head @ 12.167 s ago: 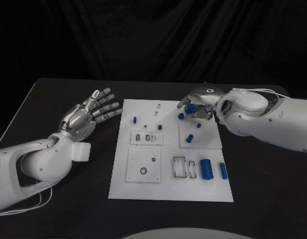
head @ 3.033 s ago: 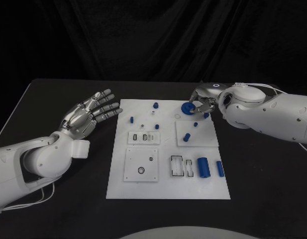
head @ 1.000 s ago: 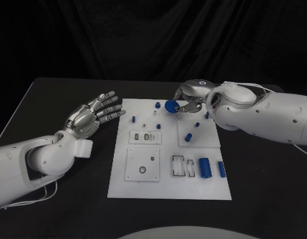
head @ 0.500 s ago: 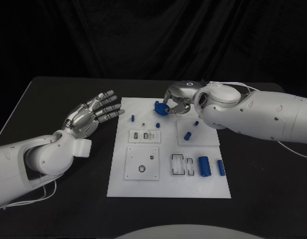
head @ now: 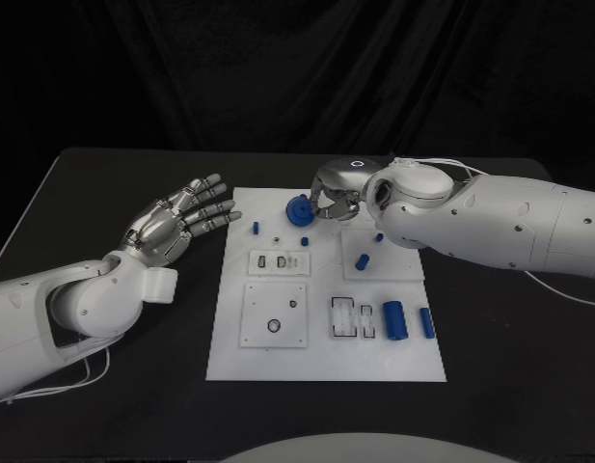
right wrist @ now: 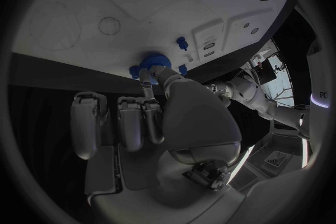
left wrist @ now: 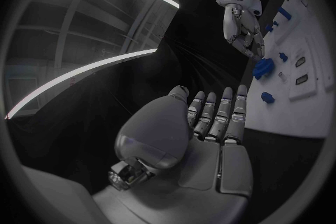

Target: Assemble the parts on the task board

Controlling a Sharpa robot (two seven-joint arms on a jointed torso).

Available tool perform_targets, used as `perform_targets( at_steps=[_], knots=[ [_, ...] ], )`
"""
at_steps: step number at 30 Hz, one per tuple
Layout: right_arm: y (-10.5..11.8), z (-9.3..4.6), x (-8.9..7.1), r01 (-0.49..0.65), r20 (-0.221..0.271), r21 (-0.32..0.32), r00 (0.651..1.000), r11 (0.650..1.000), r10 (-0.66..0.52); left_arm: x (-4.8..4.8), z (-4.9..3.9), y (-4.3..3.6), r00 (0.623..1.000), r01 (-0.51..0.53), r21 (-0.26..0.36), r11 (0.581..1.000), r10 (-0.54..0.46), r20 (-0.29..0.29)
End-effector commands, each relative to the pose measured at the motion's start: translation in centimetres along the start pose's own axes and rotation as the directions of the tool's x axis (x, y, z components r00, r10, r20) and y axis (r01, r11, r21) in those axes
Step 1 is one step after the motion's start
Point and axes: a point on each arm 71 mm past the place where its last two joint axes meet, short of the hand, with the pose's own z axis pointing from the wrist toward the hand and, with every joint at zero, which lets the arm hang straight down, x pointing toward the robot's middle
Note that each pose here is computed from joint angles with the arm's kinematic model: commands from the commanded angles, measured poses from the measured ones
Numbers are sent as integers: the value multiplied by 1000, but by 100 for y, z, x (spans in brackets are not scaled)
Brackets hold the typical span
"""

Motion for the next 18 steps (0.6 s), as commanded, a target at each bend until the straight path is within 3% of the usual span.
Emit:
perform_targets(
  at_steps=[1, 18],
  knots=[
    [25, 11, 18, 1, -2, -15, 1000, 1000, -1, 18, 6, 5, 1000, 13, 5, 1000, -13, -13],
    [33, 24, 26, -1, 10, -17, 1000, 1000, 1, 6, 13, 10, 1000, 13, 2, 1000, -13, -13]
  ],
)
